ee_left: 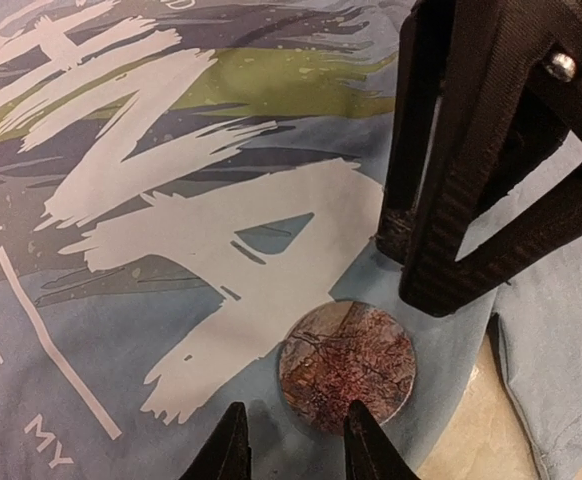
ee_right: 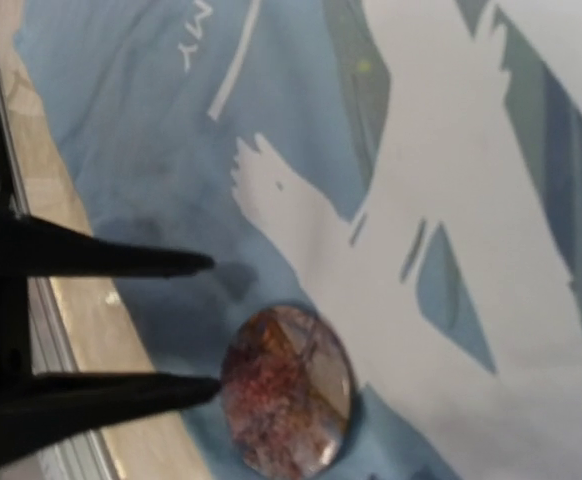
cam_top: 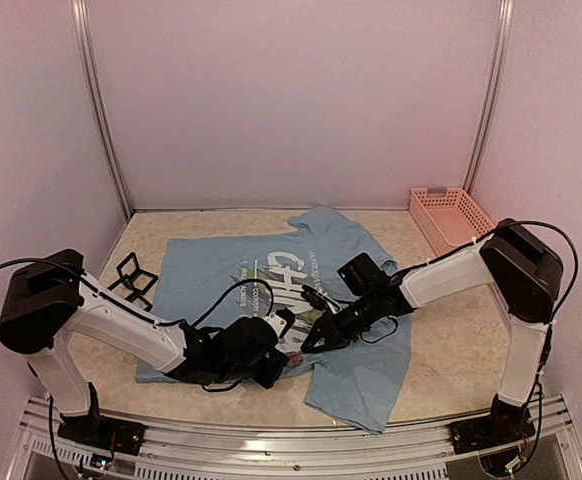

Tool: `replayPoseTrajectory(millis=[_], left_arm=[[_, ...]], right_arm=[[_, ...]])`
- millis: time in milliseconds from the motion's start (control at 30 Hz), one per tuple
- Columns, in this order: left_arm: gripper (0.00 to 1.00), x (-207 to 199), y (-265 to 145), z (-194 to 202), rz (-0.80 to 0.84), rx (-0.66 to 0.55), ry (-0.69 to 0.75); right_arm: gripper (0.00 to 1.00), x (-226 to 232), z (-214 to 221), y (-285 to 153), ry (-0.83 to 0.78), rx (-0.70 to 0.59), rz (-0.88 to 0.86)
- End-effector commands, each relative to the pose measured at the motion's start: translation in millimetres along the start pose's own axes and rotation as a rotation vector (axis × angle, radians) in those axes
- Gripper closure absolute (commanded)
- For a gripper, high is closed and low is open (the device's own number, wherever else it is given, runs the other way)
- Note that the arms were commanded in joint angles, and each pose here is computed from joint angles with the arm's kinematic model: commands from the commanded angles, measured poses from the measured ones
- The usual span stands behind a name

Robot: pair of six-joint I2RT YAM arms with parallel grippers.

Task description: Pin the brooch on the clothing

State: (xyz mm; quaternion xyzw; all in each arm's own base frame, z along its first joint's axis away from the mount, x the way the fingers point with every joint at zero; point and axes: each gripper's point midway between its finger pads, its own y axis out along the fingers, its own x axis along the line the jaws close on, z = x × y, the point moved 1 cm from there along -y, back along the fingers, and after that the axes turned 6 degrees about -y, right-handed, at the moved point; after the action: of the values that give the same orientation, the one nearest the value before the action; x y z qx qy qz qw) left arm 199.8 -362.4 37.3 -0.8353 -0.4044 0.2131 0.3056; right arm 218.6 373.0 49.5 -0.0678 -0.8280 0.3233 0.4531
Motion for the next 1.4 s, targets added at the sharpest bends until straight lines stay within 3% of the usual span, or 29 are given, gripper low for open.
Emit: replayPoseTrajectory(millis=[0,300,567,933,1200,1367], left_arm=[[0.69,-7,6,0,0.041,-0.009,0.029],[0.7,4,16,19,0.029,0.048,0.033],[0.71,5,18,22,0.027,0.064,0.028],[0.72,7,19,23,0.04,0.055,0.01],[0.74,11,19,26,0.031,0.055,0.001],[0.69,20,-11,-11,-0.027,-0.033,-0.009]], right_arm=[[0.72,6,3,15,0.023,0.029,-0.068],[0.73,-5,12,29,0.046,0.058,-0.089],[1.0,11,4,26,0.015,0.037,-0.166],[0.96,17,-1,29,0.01,0.023,-0.203],[1.0,23,-3,28,-0.017,0.026,-0.212],[1.0,45,-27,5,-0.169,-0.029,-0.164]])
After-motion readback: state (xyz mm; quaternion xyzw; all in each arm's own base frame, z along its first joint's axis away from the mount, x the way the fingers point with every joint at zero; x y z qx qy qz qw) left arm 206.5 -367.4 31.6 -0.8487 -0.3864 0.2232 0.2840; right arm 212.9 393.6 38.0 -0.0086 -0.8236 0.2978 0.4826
